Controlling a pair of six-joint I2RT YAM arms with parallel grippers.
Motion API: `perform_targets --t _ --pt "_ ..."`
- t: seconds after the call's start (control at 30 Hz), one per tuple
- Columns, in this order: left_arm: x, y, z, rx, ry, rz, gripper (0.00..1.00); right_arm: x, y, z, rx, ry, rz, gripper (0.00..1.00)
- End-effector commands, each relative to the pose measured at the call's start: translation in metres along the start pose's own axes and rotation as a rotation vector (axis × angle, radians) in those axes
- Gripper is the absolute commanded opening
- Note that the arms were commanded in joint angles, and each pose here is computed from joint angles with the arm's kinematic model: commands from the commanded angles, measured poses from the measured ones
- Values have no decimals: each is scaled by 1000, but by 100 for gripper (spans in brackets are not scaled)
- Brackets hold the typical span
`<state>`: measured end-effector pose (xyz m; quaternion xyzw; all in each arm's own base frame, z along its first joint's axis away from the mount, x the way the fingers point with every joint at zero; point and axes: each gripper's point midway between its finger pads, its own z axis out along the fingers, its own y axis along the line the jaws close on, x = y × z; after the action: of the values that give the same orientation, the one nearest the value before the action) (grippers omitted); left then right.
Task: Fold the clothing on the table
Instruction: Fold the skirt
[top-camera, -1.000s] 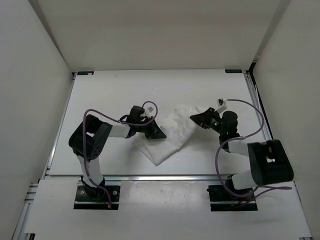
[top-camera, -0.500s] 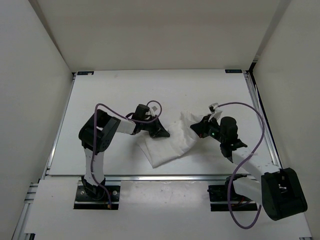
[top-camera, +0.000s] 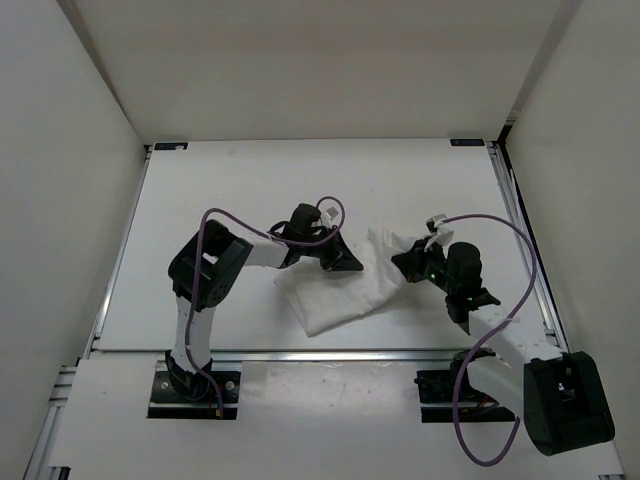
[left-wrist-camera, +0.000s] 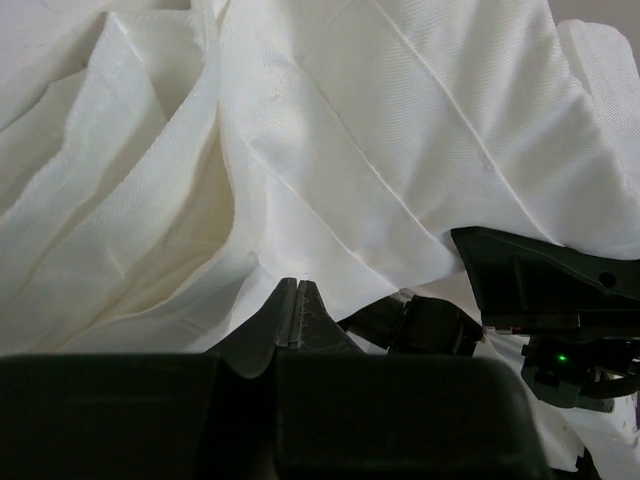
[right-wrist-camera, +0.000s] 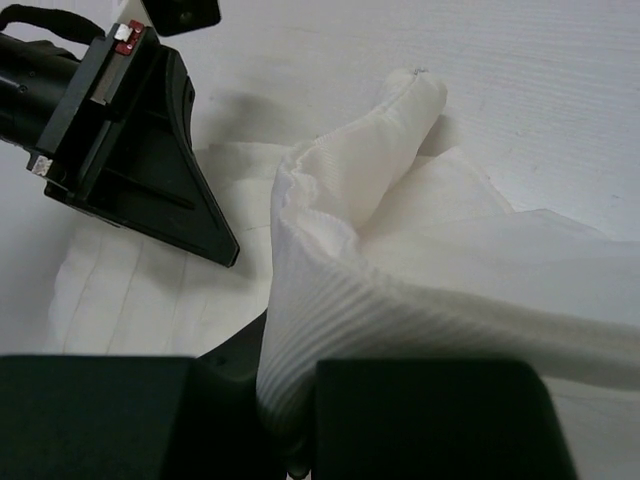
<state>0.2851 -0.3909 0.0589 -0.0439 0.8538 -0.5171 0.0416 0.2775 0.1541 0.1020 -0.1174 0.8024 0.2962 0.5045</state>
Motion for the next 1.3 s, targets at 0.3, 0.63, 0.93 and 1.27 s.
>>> perform_targets --t 0.3,0.63,0.93,1.27 --pt "1 -8 60 23 74 10 0 -32 33 -6 -141 -63 -153 0" --pt "-51 -44 101 97 190 17 0 -12 68 -12 -237 -15 -319 0" --pt "-68 -46 -22 14 37 25 0 -25 27 -24 -112 -90 -343 0" --pt "-2 -4 -85 -128 37 10 0 -23 26 -28 -90 -101 -347 0"
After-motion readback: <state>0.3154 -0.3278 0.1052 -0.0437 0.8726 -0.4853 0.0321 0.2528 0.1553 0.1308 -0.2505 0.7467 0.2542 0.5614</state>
